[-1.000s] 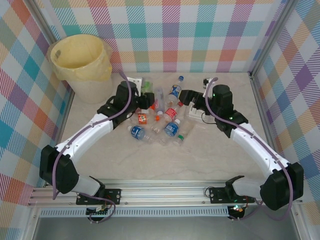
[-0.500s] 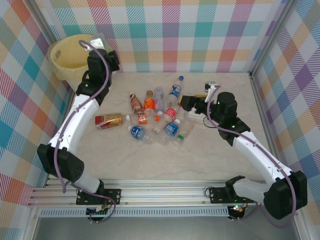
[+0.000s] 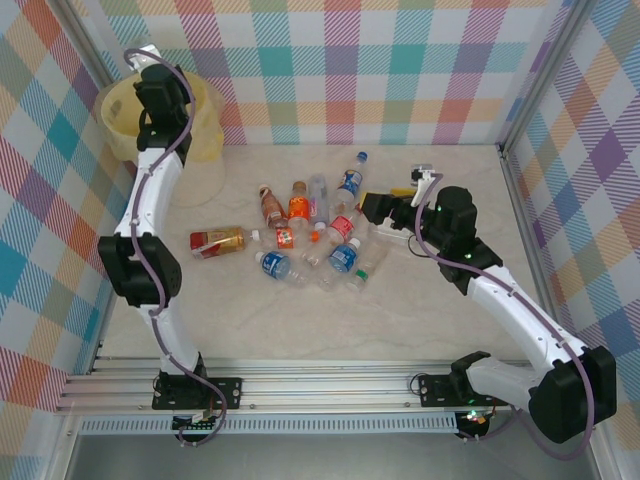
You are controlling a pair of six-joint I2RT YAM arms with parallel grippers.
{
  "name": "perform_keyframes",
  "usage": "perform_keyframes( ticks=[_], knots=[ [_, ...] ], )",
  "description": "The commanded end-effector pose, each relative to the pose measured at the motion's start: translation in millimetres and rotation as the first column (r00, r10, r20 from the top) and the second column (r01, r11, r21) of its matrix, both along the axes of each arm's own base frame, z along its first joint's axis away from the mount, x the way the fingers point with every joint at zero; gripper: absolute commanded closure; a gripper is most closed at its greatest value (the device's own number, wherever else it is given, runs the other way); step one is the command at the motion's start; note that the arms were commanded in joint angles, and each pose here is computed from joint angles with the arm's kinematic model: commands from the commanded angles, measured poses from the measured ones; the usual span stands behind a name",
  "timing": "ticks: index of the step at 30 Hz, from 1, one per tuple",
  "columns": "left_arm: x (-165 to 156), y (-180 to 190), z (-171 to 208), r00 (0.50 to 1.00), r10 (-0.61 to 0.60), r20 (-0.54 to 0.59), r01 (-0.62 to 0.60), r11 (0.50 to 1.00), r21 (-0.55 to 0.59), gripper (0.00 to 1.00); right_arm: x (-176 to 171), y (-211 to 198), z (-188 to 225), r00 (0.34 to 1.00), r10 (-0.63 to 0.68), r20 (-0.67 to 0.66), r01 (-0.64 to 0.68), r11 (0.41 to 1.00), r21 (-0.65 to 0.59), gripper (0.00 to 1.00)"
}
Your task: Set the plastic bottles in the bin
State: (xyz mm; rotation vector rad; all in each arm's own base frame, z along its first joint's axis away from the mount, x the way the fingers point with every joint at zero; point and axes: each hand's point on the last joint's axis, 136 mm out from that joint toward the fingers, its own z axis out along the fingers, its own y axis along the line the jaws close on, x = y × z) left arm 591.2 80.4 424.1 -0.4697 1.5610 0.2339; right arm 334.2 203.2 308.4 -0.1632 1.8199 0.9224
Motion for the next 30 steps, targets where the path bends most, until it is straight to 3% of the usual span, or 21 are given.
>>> perform_keyframes(
  ticks=[1, 5, 15, 25, 30],
  knots=[
    [10.8, 5.6, -3.3, 0.998, -0.046, -0.045, 0.044, 0.998, -0.052, 0.54, -4.1, -1.5, 8.2, 1.000, -0.001, 0.028, 0.001, 1.000, 0.009, 0.00],
    [23.8, -4.5, -33.0, 0.980, -0.134, -0.148, 0.121, 0.988, -0.096, 0.54, -2.5, -3.5, 7.7, 0.999, -0.015, 0.029, 0.016, 1.000, -0.002, 0.00],
    [46.3, -16.8, -70.9, 0.945, -0.265, -0.193, 0.229, 0.954, -0.192, 0.54, 6.4, 3.3, 0.7, 1.000, 0.001, 0.000, -0.001, 1.000, -0.018, 0.00],
    [22.2, -30.4, -76.8, 0.921, -0.317, -0.227, 0.221, 0.904, -0.366, 0.54, 10.6, 9.3, -5.3, 0.999, 0.022, -0.031, -0.023, 0.999, -0.023, 0.00],
    [15.5, -47.5, -88.8, 0.894, -0.388, -0.225, 0.245, 0.843, -0.479, 0.54, 12.6, 12.7, -9.1, 0.998, 0.036, -0.049, -0.037, 0.999, -0.024, 0.00]
  ],
)
